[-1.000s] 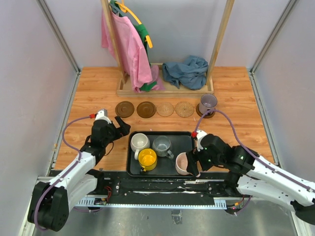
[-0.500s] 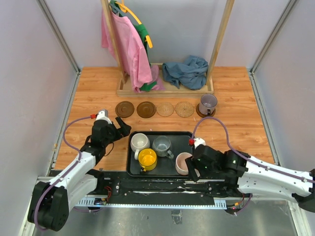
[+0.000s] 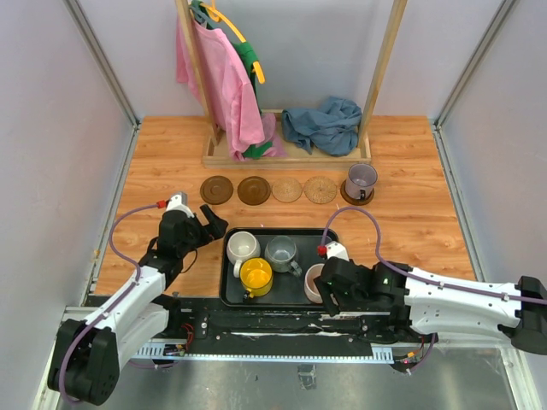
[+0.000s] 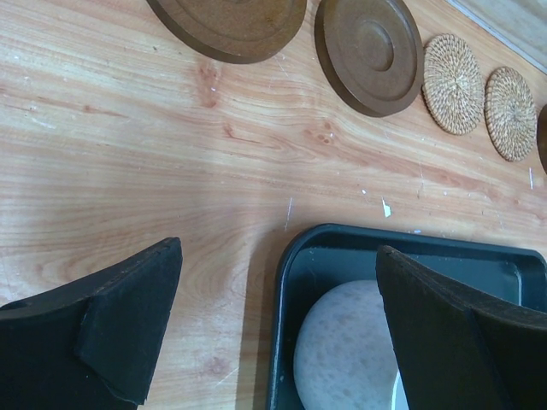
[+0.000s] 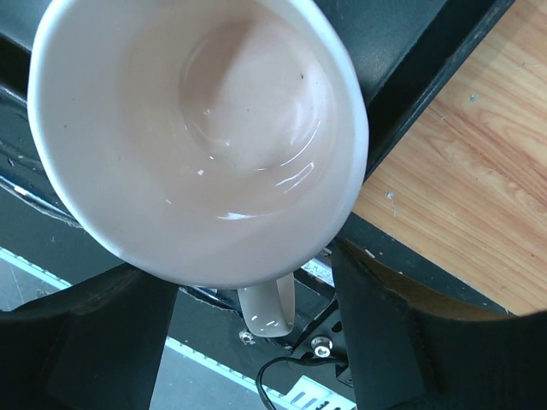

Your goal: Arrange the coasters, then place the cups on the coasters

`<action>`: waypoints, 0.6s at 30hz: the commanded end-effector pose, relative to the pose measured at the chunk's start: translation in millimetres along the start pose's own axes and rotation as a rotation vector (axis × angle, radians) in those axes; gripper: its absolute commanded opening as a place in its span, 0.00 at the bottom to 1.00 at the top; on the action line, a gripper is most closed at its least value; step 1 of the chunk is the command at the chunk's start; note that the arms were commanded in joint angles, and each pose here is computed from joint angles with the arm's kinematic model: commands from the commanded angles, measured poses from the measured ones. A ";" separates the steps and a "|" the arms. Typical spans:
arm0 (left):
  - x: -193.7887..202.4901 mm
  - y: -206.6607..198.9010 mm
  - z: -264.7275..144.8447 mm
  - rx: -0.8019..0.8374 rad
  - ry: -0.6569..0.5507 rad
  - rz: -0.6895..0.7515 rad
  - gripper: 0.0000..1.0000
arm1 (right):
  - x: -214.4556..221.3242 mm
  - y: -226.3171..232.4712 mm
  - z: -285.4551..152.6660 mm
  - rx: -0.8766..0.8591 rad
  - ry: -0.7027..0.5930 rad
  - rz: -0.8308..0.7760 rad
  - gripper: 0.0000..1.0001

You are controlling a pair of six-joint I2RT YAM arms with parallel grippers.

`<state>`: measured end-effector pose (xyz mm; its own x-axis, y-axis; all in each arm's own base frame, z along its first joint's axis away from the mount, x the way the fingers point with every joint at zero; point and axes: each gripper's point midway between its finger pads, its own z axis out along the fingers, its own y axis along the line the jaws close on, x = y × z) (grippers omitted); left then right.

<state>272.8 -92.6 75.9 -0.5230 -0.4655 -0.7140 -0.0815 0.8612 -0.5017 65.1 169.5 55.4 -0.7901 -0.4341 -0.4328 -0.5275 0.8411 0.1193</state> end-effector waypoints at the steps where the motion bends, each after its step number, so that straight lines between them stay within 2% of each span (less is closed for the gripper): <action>1: 1.6 -3.2 -2.8 0.022 -0.006 -0.008 1.00 | -2.1 -2.3 3.6 0.013 -0.040 0.014 0.69; 5: 1.1 -3.7 -3.0 0.023 -0.008 -0.010 1.00 | -0.7 -2.3 4.4 0.005 -0.044 0.023 0.63; 14: 0.9 -4.1 -2.8 0.027 -0.011 -0.017 1.00 | 2.3 -1.4 7.0 -0.001 -0.035 0.022 0.39; 18: 2.0 -3.2 -2.8 0.024 -0.009 -0.017 1.00 | 4.2 -2.5 9.9 0.010 -0.023 0.020 0.37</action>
<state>270.5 -92.8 76.0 -0.5186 -0.4799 -0.7077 -0.0869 0.8530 -0.5147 66.5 173.0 51.8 -0.7944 -0.4013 -0.4560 -0.5119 0.8464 0.1468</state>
